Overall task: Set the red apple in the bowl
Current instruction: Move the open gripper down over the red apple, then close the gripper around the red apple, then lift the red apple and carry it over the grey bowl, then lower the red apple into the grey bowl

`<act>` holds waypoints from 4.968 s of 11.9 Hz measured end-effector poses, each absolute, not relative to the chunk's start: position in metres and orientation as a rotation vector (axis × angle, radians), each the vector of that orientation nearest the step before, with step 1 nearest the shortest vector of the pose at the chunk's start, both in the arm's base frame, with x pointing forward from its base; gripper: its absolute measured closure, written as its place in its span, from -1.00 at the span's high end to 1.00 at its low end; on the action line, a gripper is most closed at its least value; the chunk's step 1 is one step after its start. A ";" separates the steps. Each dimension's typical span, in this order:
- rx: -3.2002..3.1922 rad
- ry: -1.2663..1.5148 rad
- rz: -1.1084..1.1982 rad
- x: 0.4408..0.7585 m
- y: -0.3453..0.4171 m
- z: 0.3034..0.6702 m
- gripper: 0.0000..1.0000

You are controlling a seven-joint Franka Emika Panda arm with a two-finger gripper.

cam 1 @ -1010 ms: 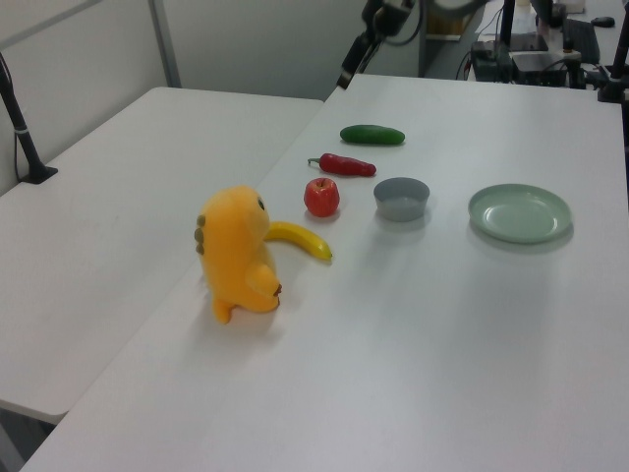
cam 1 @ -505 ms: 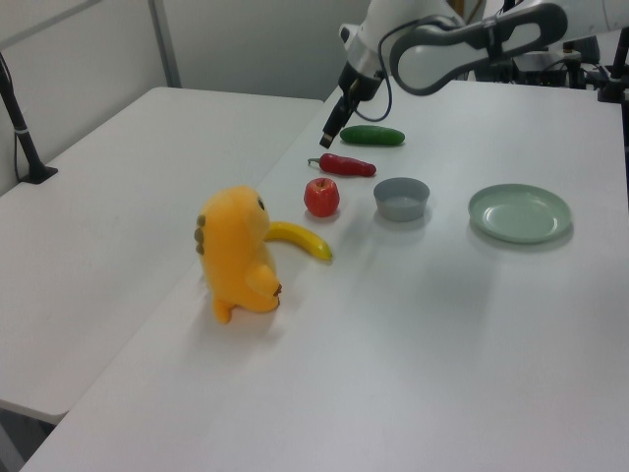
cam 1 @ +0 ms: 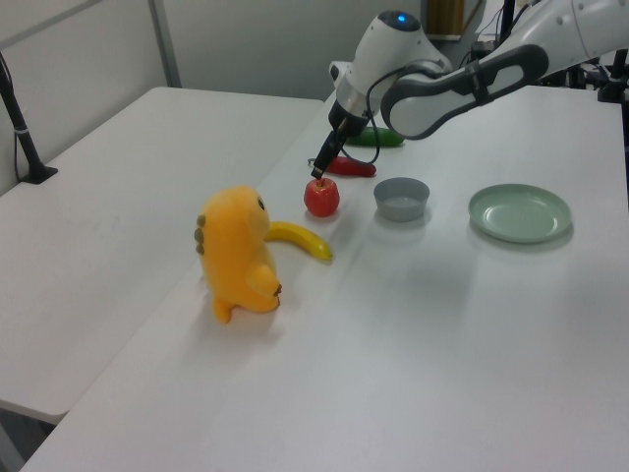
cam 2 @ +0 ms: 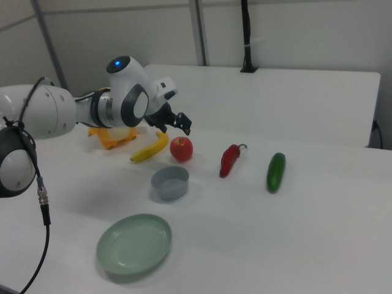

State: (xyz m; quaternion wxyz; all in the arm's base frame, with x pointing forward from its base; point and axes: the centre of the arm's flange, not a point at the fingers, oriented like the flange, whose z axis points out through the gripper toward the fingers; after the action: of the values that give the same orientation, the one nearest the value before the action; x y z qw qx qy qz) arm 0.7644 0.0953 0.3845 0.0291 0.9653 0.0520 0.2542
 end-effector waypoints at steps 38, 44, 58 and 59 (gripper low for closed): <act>2.887 -0.017 0.643 0.639 0.067 0.539 0.52; 2.966 0.235 0.338 0.591 0.044 0.475 0.52; 2.916 0.377 0.728 0.614 0.049 0.343 0.52; 2.911 0.387 0.721 0.616 0.049 0.340 0.52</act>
State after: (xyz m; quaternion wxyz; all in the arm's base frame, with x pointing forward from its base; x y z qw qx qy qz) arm 0.6159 0.0494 0.3401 0.0590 0.9610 0.1278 0.2381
